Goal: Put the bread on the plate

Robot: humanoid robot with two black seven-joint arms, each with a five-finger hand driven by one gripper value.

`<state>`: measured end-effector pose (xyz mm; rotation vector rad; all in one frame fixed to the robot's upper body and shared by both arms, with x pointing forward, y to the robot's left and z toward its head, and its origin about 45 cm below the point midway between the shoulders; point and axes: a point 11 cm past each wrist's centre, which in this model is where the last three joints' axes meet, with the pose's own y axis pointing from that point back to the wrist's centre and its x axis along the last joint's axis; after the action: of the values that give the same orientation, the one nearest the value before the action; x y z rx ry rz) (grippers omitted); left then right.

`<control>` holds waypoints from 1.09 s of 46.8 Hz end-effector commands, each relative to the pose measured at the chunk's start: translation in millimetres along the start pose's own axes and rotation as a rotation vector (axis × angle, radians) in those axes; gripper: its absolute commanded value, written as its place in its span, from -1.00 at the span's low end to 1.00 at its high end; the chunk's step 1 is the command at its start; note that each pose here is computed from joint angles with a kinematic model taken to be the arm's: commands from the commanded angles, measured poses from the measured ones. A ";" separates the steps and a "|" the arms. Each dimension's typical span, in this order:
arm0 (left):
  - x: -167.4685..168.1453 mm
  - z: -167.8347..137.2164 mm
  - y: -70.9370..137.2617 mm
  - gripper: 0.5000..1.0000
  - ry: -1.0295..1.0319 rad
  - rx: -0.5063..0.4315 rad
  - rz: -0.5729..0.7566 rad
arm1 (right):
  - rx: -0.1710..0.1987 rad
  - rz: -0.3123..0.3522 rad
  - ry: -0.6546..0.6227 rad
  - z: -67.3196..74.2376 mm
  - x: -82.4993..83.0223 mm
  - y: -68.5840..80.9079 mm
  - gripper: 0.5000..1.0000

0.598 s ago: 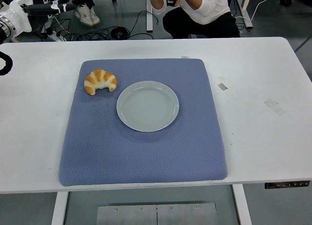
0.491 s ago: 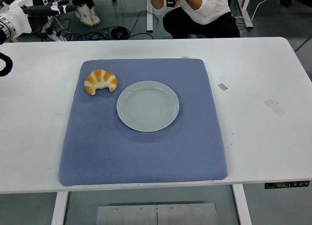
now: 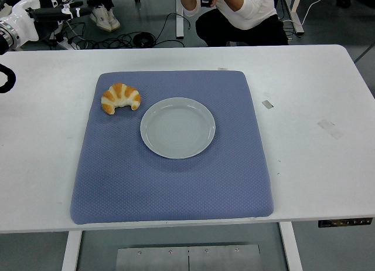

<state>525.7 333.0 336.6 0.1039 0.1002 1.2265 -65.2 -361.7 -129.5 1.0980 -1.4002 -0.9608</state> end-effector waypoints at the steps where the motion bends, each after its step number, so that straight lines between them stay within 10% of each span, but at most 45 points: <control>1: -1.9 2.0 -1.7 0.92 0.000 -0.003 0.002 | 0.000 0.000 0.001 0.0 0.0 0.0 1.00; 51: -4.3 -1.2 -2.6 0.92 -0.109 0.031 -0.011 | 0.000 0.000 0.001 0.0 0.0 0.0 1.00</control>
<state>526.4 329.1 335.3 0.1786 0.0391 1.2111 -65.3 -361.7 -129.5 1.0980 -1.3996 -0.9608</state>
